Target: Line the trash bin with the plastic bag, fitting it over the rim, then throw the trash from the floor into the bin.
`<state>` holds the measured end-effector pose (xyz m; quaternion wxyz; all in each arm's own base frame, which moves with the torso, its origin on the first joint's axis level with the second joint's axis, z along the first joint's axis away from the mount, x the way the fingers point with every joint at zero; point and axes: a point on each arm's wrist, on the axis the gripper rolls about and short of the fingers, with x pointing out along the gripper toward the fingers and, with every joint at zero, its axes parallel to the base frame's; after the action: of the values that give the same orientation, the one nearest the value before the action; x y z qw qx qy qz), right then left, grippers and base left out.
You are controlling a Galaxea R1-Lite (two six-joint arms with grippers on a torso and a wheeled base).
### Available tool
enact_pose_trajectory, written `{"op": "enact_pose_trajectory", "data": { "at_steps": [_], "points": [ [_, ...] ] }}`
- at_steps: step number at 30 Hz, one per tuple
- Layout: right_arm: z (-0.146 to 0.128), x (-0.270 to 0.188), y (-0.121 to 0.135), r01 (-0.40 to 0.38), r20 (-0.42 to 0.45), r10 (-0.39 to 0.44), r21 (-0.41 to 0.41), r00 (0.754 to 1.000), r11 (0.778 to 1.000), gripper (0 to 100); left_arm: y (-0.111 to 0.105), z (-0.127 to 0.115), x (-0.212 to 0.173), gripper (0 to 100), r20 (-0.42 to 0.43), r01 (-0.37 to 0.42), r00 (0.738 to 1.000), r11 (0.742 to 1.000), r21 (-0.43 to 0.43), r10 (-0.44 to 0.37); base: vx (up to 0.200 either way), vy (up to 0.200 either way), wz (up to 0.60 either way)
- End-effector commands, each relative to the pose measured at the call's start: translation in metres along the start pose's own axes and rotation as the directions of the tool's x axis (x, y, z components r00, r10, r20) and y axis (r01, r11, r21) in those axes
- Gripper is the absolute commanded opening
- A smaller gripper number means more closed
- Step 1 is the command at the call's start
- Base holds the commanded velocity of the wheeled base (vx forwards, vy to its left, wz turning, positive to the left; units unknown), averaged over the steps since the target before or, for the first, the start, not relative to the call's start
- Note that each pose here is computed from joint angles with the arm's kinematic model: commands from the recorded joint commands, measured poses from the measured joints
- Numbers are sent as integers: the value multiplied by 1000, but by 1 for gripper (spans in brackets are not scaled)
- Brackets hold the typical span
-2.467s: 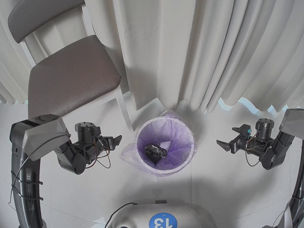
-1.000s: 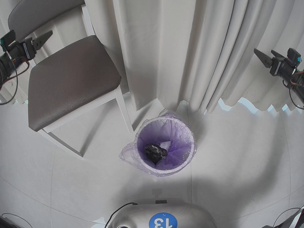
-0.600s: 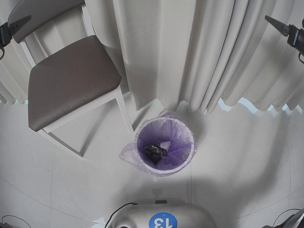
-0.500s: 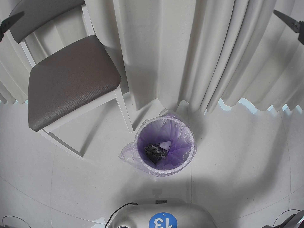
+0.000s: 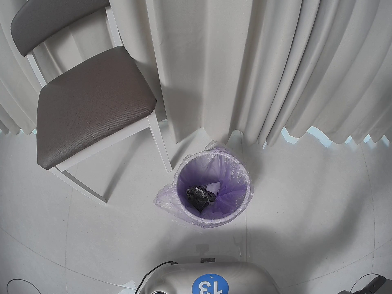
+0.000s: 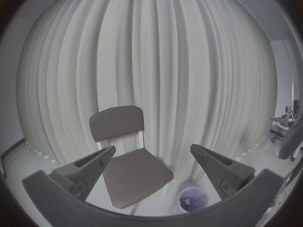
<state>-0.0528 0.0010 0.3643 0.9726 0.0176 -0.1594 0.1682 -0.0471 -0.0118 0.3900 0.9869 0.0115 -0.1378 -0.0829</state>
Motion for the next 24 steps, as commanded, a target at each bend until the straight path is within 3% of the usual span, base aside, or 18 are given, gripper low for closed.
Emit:
{"op": "enact_pose_trajectory", "data": {
  "at_steps": [1,7,8,17,24],
  "points": [
    [-13,-92,27,23,108,-19,-38,994,999,100,-17,-1,-88,100,124,50,991,999,22,-52,0,0,0],
    [-35,-125,41,47,98,-42,-49,994,998,100,-25,-11,-122,100,127,51,990,998,26,-54,0,0,0],
    [-52,-141,45,51,79,-48,-44,996,998,100,-27,-18,-139,100,113,61,992,998,19,-63,0,0,0],
    [-85,-162,51,60,72,-57,-46,996,997,100,-31,-42,-182,100,89,82,993,997,6,-82,0,0,0],
    [-87,-161,52,67,72,-63,-66,995,996,100,-39,-74,-215,100,65,76,995,997,20,-77,0,0,0]
  ]
}}
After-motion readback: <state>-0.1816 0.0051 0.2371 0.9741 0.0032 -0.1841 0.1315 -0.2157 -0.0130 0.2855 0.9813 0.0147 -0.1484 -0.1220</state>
